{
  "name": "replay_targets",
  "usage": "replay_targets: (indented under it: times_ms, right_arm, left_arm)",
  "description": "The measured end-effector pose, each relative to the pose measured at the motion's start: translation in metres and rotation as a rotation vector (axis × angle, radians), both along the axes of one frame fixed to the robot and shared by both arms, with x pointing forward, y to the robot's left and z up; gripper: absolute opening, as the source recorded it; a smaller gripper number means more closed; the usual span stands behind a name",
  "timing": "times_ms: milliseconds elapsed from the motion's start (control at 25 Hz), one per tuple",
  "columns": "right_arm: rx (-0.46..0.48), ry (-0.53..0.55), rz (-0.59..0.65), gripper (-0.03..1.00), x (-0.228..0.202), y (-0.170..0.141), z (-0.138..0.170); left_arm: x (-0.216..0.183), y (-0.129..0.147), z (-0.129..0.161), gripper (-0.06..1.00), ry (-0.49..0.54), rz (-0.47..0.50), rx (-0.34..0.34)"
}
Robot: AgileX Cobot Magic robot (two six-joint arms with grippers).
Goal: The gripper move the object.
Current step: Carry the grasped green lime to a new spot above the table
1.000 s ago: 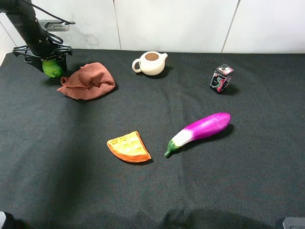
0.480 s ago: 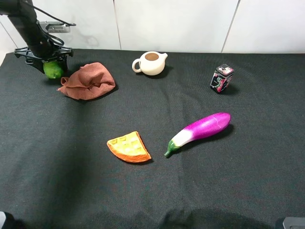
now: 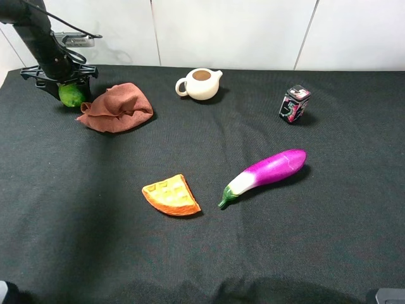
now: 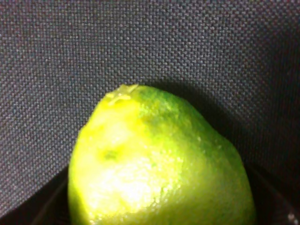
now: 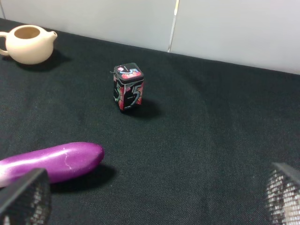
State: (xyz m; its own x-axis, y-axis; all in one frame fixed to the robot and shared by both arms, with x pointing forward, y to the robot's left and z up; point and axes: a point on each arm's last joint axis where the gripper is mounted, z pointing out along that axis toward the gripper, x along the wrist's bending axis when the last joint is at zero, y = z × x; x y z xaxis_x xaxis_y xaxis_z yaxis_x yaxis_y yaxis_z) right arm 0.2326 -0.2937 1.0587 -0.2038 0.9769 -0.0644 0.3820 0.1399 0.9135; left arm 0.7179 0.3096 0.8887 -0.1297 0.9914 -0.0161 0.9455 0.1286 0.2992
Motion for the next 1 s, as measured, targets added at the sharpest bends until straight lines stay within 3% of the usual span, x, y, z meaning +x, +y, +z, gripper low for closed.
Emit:
replay_targets:
  times_ms: [680, 1000]
  right_arm:
    - [0.001, 0.000, 0.000, 0.69, 0.0000, 0.0001, 0.0000]
    - [0.001, 0.000, 0.001, 0.69, 0.0000, 0.0001, 0.0000]
  left_arm:
    - [0.0000, 0.0000, 0.0000, 0.73, 0.000, 0.000, 0.000]
    - [0.0000, 0.0000, 0.0000, 0.78, 0.000, 0.000, 0.000]
